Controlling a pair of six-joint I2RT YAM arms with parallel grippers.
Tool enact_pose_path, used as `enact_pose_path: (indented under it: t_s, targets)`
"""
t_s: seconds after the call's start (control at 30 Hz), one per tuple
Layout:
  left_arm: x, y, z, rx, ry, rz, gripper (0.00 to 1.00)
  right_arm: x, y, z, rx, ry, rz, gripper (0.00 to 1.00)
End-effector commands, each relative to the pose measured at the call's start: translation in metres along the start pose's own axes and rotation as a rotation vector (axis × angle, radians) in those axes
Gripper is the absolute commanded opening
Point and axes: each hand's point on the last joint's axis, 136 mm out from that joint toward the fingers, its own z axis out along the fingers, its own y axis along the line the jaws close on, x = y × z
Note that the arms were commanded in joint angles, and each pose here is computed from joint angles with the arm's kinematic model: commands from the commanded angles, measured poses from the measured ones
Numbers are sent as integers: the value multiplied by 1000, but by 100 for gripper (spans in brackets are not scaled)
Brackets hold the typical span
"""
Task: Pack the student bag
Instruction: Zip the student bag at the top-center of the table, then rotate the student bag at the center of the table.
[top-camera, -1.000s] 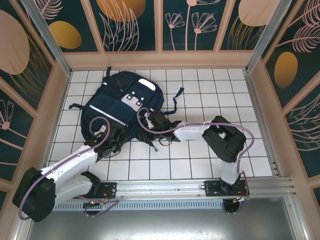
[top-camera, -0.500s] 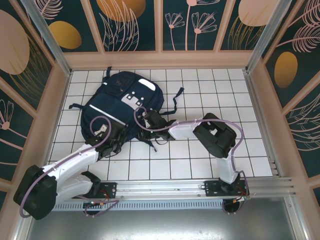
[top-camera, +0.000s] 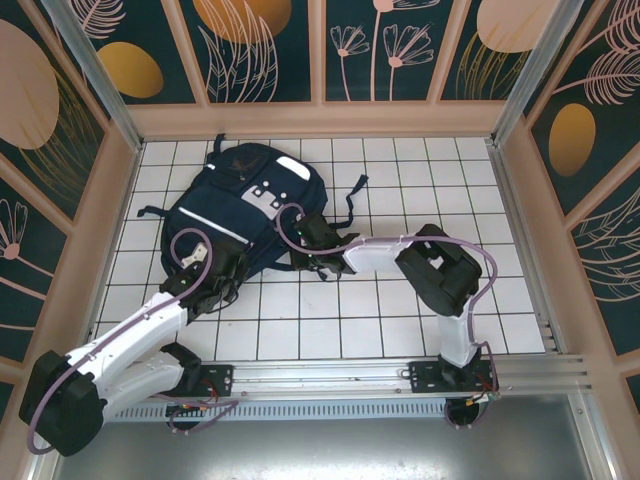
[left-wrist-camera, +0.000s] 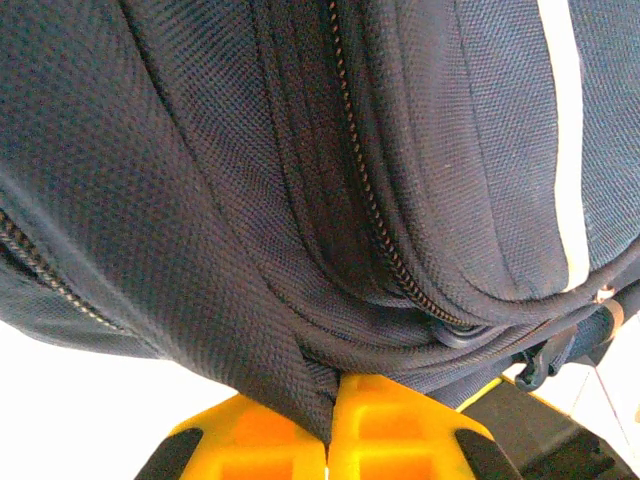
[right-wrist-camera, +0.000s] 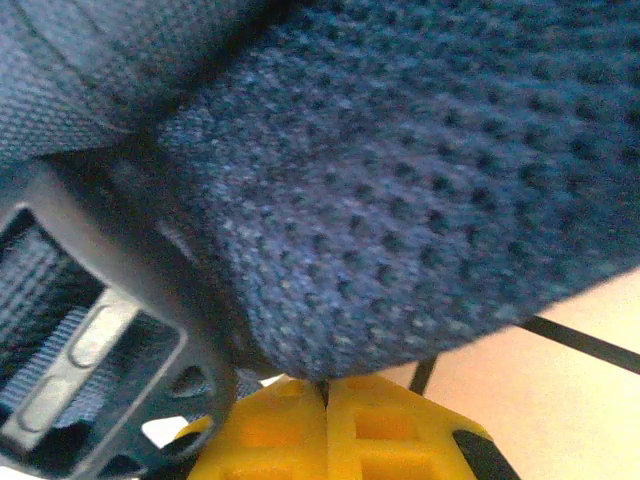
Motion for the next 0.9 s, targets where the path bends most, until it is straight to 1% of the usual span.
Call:
enact_pose_path:
  t_s: [0.0, 0.07, 0.13, 0.2, 0.27, 0.3, 0.37, 0.5, 0.63, 0.67, 0.7, 0.8, 0.87]
  targets:
    - [-26, 16, -13, -60, -125, 25, 0, -5, -101, -14, 297, -6, 127, 0]
    - [-22, 9, -13, -28, -102, 28, 0, -9, -101, -17, 269, -8, 125, 0]
    - [-12, -6, -9, 28, -50, 36, 0, -16, -93, -21, 233, -25, 91, 0]
    - [1, -27, -3, 113, 25, 32, 0, -24, -86, -28, 212, -50, 70, 12]
    - [16, -44, 3, 171, 96, 29, 0, -34, -82, -38, 209, -82, 53, 31]
    - [23, -52, 4, 184, 124, 39, 0, -39, -82, -45, 216, -103, 41, 39]
    - [33, -73, 4, 211, 145, 69, 0, -51, -84, -60, 241, -151, 30, 48]
    - [64, -114, 7, 268, 216, 122, 0, -72, -98, -101, 312, -260, 32, 63]
    - [98, -145, 12, 288, 270, 195, 0, -89, -118, -149, 393, -385, 47, 68]
    - [104, -151, 12, 290, 280, 215, 7, -92, -122, -162, 406, -418, 54, 69]
    - [108, -154, 15, 281, 286, 238, 18, -94, -127, -174, 418, -452, 63, 72]
    - [103, -157, 17, 243, 254, 298, 60, -101, -138, -212, 425, -549, 92, 82]
    - [91, -165, 10, 229, 195, 339, 80, -101, -142, -229, 418, -590, 101, 86]
